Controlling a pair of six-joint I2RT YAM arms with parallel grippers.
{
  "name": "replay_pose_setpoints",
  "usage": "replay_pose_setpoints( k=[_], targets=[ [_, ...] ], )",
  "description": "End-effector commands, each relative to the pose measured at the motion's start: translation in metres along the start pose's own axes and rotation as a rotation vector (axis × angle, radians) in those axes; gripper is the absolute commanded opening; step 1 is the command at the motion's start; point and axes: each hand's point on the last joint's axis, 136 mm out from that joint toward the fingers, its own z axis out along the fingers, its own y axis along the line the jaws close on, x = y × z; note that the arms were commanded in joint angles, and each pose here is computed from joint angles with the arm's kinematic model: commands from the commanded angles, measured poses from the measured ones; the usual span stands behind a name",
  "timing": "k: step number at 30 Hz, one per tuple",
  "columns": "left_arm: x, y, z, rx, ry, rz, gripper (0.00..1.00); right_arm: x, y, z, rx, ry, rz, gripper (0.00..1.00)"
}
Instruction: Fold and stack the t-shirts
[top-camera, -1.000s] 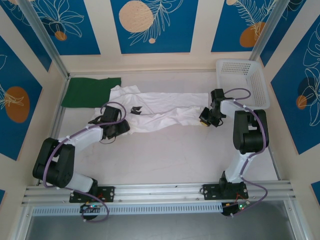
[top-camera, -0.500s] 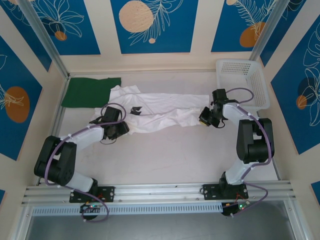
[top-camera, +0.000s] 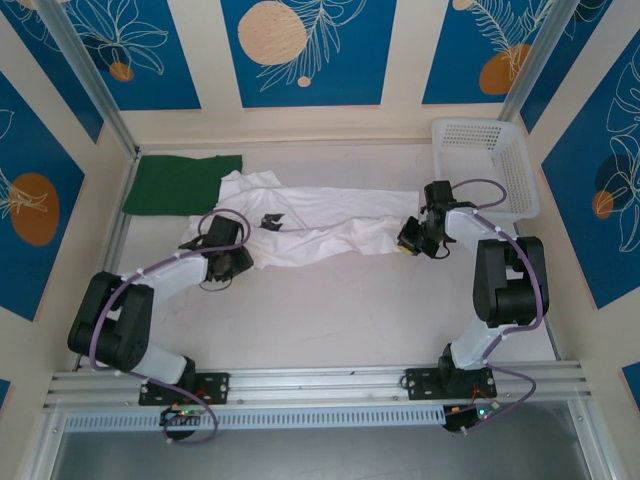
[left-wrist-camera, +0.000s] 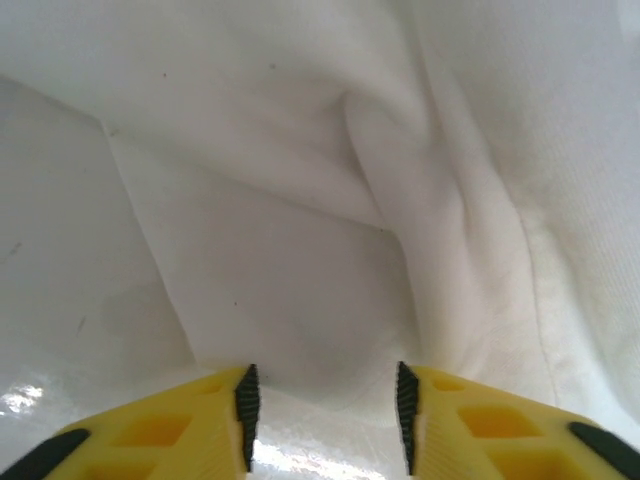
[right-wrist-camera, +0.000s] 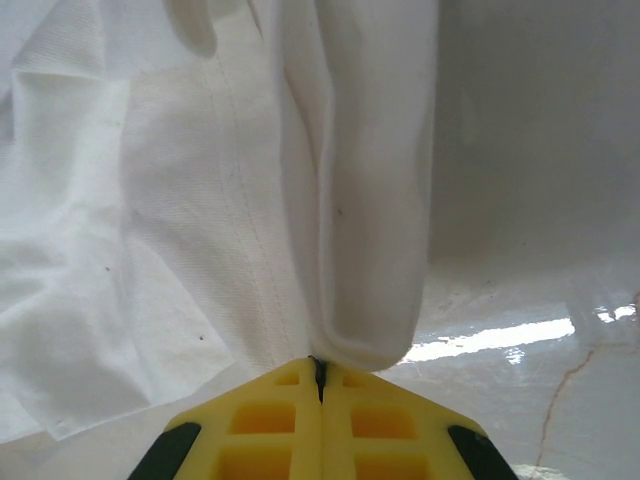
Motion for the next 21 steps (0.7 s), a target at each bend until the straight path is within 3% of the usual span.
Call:
replay_pose_setpoints(
  k=[1, 3, 9, 15, 21],
  targets=[
    [-0.003, 0.005, 0.006, -0.026, -0.008, -0.007, 0.35, 0.003, 0.010, -0.010, -0.051, -0.001, -0.012, 0.00],
    [-0.002, 0.006, 0.008, -0.030, -0.002, -0.009, 0.32, 0.004, 0.010, -0.010, -0.056, 0.001, -0.010, 0.00],
    [0.000, 0.006, 0.015, -0.048, 0.024, -0.009, 0.35, 0.002, 0.007, -0.014, -0.064, -0.013, 0.007, 0.00],
    [0.001, 0.006, 0.017, -0.043, 0.032, -0.010, 0.23, 0.004, 0.002, -0.011, -0.060, -0.006, 0.021, 0.09],
    [0.002, 0.006, 0.014, -0.032, 0.023, -0.006, 0.23, 0.006, -0.004, -0.009, -0.048, 0.000, 0.036, 0.19]
  ],
)
